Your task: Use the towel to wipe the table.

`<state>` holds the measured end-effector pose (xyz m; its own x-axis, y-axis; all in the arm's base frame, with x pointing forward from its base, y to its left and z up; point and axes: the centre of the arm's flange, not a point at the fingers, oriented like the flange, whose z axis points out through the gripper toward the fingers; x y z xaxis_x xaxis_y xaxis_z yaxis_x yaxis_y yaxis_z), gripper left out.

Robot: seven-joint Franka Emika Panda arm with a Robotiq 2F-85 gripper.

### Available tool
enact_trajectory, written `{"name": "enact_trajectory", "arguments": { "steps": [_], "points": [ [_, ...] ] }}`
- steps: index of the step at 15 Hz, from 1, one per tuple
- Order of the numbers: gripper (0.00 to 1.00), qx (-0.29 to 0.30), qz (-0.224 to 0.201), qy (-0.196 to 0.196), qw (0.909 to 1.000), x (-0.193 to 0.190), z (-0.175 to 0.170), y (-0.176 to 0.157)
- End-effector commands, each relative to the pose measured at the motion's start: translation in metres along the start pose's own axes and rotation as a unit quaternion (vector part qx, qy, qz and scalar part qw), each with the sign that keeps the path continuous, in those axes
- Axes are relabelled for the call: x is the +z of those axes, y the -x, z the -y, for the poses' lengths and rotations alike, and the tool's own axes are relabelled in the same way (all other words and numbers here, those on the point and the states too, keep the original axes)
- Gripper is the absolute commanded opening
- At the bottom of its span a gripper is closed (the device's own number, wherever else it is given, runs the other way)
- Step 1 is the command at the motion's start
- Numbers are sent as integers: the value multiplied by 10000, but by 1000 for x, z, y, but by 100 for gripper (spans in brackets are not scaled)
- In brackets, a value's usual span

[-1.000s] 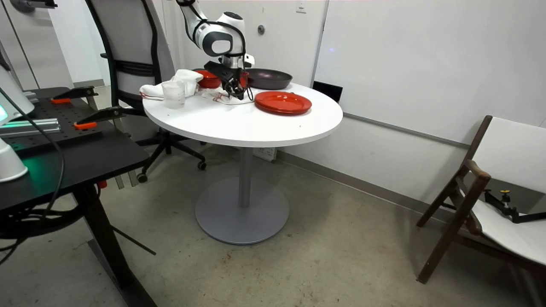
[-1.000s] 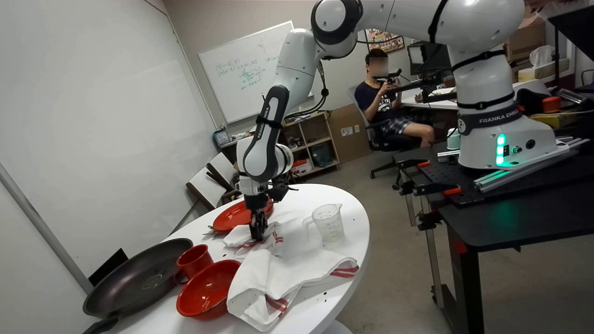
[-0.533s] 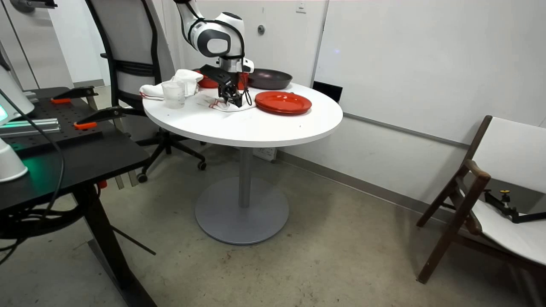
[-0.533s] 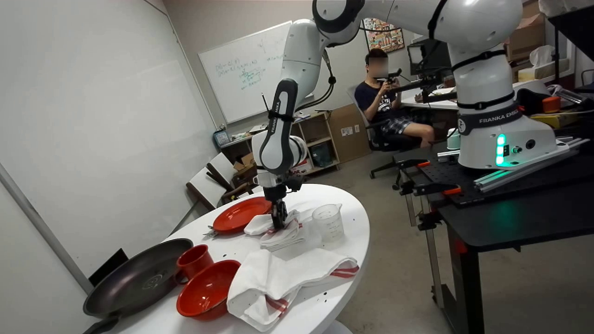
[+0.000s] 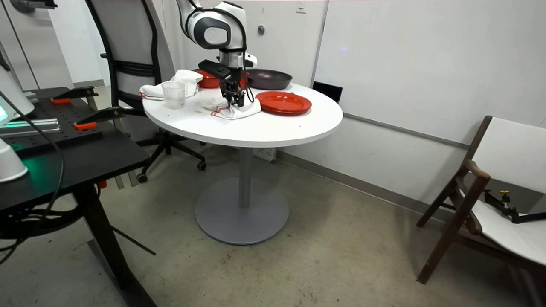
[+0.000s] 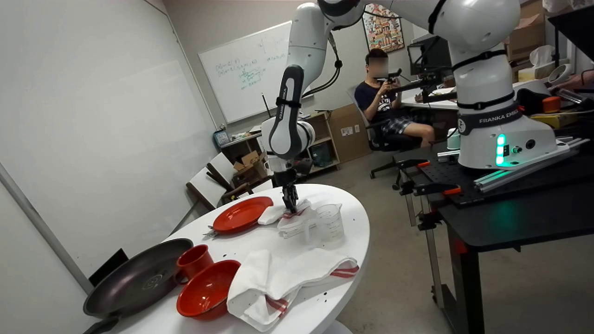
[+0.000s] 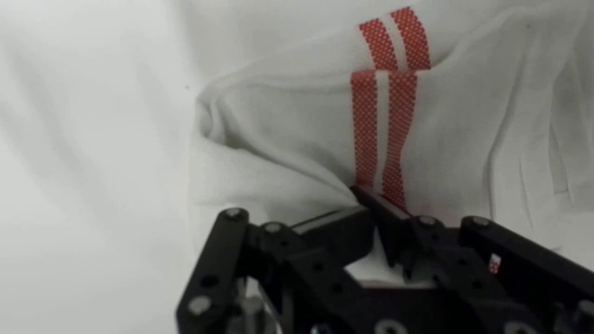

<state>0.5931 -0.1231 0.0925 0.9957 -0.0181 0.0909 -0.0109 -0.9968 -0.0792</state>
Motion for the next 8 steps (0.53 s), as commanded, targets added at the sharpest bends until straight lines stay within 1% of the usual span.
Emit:
{"name": "enact_trajectory", "arguments": {
  "steps": [1,4,8],
  "points": [
    [0,169,163,127,9996,-35,-23,42],
    [0,324,303,124,9989,-46,-32,67],
    [0,312,497,58,9983,-52,-23,99]
  ]
}}
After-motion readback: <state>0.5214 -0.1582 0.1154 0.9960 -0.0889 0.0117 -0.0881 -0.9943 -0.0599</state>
